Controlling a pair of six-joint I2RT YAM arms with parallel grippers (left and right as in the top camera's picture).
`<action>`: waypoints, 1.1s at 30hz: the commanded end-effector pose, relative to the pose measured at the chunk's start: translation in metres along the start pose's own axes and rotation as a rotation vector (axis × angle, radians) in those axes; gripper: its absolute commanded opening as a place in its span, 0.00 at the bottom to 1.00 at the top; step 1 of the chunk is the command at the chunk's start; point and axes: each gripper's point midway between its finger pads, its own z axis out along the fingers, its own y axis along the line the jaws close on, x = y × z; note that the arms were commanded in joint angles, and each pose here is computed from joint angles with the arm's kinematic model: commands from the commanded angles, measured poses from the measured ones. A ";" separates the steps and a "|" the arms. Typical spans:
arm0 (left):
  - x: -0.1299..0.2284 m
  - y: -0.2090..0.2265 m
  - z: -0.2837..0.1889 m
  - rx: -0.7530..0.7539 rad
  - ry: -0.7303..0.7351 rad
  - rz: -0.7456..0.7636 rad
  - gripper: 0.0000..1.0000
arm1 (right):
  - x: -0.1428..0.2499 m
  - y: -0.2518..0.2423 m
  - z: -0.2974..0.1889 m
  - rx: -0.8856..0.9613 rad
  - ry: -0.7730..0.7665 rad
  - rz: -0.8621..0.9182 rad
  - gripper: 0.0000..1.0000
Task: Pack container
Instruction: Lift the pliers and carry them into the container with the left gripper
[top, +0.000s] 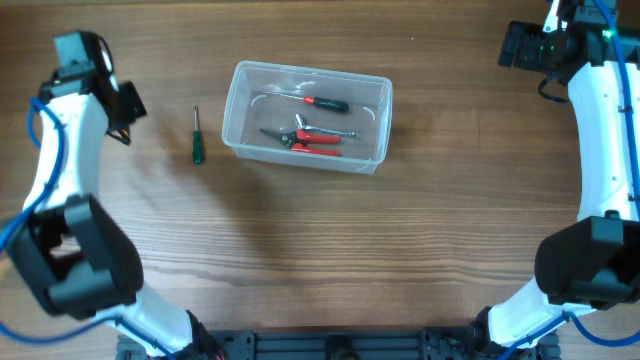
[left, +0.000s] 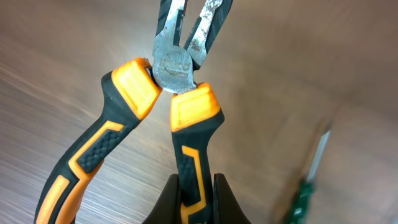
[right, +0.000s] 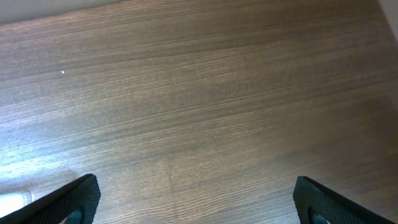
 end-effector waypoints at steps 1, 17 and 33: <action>-0.044 -0.003 -0.059 0.040 -0.195 0.025 0.04 | -0.010 -0.003 -0.014 0.009 -0.042 0.024 1.00; -0.046 -0.208 -0.176 0.513 -0.621 0.751 0.04 | -0.010 -0.003 -0.014 0.009 -0.042 0.024 1.00; 0.060 -0.299 -0.186 0.715 -0.592 1.342 0.04 | -0.010 -0.003 -0.014 0.009 -0.042 0.024 1.00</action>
